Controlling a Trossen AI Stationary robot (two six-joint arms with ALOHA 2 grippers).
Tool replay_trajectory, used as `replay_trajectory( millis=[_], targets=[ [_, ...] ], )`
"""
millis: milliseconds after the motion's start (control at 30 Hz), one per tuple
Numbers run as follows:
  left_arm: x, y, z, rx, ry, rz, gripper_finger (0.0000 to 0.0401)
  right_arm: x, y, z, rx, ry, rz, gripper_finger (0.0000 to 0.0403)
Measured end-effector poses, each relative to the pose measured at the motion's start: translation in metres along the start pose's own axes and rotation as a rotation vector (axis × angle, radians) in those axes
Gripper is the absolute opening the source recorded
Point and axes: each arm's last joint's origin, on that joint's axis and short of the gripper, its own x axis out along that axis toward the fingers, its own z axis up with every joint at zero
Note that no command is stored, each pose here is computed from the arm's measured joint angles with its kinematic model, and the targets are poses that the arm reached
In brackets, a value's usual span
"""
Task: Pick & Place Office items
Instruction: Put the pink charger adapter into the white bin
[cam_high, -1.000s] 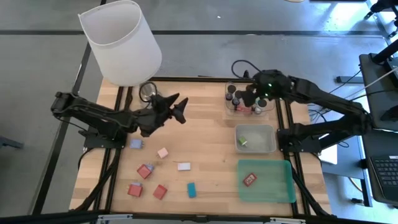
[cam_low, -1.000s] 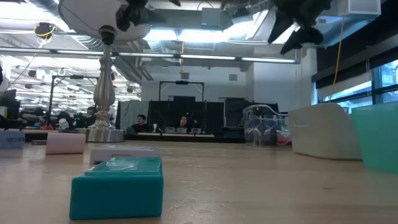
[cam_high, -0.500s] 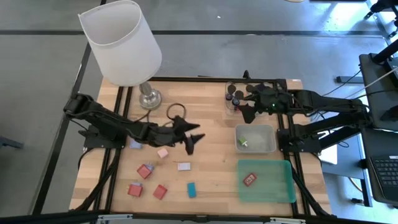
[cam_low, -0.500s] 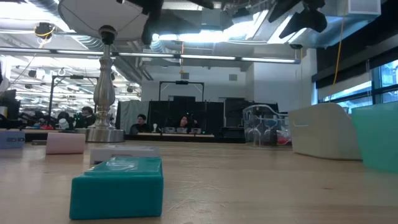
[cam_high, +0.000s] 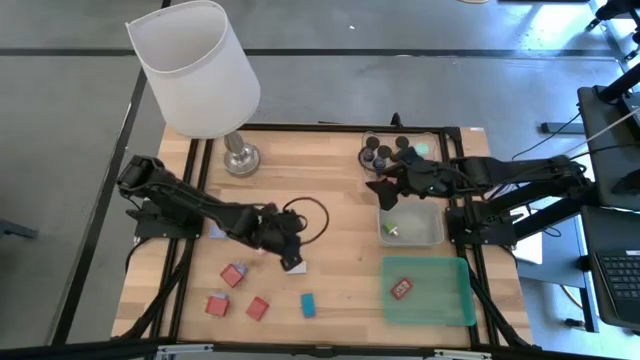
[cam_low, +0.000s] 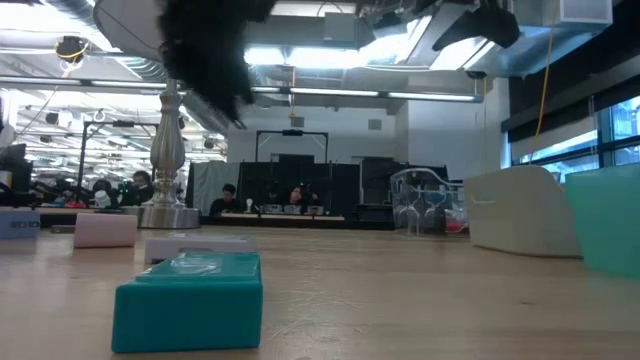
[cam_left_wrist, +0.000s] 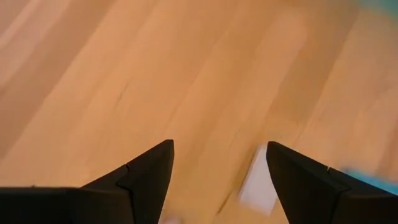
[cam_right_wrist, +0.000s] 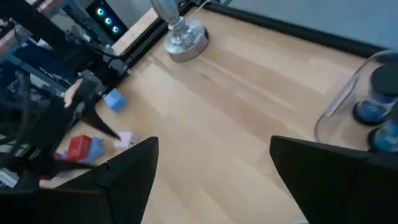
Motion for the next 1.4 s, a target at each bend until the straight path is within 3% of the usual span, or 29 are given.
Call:
replay_trajectory(
  millis=[200,500,1200,1400],
  targets=[
    [0.001,0.007,-0.030,-0.074,0.154,0.116,0.0260,0.015,0.014,-0.015,-0.002,0.055,-0.002,0.0310],
    [0.020,0.020,-0.060,-0.136,0.312,0.156,0.0299,0.035,0.025,-0.033,-0.055,0.121,-0.030,0.0310],
    [0.063,0.044,-0.093,-0.145,0.319,0.117,0.0316,0.038,0.024,-0.032,-0.115,0.119,-0.038,0.0310],
    [0.067,0.046,-0.097,-0.151,0.308,0.092,0.0284,0.038,0.024,-0.032,-0.110,0.119,-0.038,0.0310]
  ],
)
